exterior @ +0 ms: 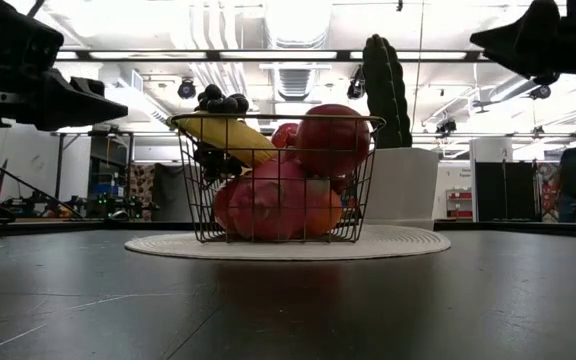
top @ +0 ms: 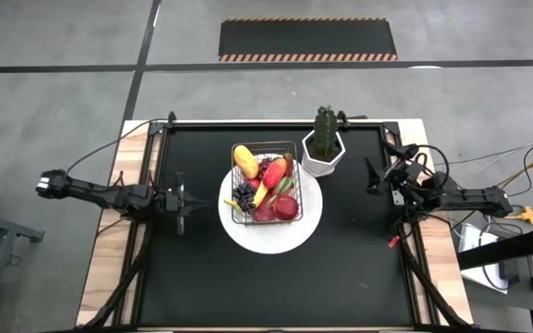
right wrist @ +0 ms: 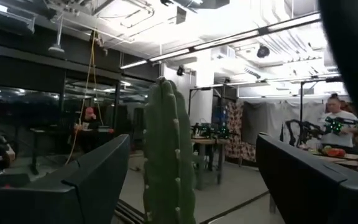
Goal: Build produce basket
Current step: Return to Home Position
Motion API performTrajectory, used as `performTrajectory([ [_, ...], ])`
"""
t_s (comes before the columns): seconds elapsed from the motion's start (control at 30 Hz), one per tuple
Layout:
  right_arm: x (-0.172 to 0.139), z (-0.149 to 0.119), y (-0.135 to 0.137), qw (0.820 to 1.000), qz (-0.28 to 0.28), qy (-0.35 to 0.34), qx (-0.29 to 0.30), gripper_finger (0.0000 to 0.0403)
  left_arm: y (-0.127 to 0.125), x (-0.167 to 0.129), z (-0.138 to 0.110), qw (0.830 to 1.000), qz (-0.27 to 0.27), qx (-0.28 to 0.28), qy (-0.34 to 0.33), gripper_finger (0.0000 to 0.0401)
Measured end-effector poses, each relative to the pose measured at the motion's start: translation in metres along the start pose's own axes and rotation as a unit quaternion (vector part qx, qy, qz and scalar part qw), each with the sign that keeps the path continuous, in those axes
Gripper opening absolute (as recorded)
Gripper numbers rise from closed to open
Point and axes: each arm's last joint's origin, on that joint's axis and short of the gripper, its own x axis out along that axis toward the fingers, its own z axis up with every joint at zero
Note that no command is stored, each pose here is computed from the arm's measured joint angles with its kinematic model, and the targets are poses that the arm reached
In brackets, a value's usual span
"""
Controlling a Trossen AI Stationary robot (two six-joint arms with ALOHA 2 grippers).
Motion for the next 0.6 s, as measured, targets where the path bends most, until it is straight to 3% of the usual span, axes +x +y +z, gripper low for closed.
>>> performTrajectory([
  [0.03,0.0002,-0.0006,0.0004,1.0,0.001,0.003,-0.006,0.0329,-0.0002,0.0003,-0.0004,1.0,-0.001,0.001,0.002,0.0006],
  [0.1,0.0005,-0.0028,0.0011,0.993,-0.001,0.015,-0.113,0.0329,-0.0005,0.0008,-0.0011,1.0,-0.002,0.002,0.006,0.0006],
  [0.2,-0.0004,-0.0048,0.0012,0.961,0.004,0.025,-0.274,0.0329,-0.0011,0.0016,-0.0023,1.0,-0.003,0.004,0.013,0.0006],
  [0.33,-0.0032,-0.0069,0.0,0.922,0.014,0.03,-0.386,0.0329,-0.0016,0.0025,-0.0036,1.0,-0.005,0.006,0.02,0.0006],
  [0.5,-0.0032,-0.0072,-0.0001,0.923,0.013,0.032,-0.382,0.0329,-0.0024,0.0036,-0.0053,1.0,-0.007,0.008,0.029,0.0006],
  [0.53,-0.0033,-0.0084,0.0005,0.931,0.017,0.036,-0.363,0.0329,-0.0026,0.0038,-0.0056,0.999,-0.008,0.009,0.031,0.0006],
  [0.6,-0.0033,-0.0087,0.0009,0.974,0.017,0.037,-0.222,0.0329,-0.0029,0.0043,-0.0062,0.999,-0.009,0.01,0.035,0.0006],
])
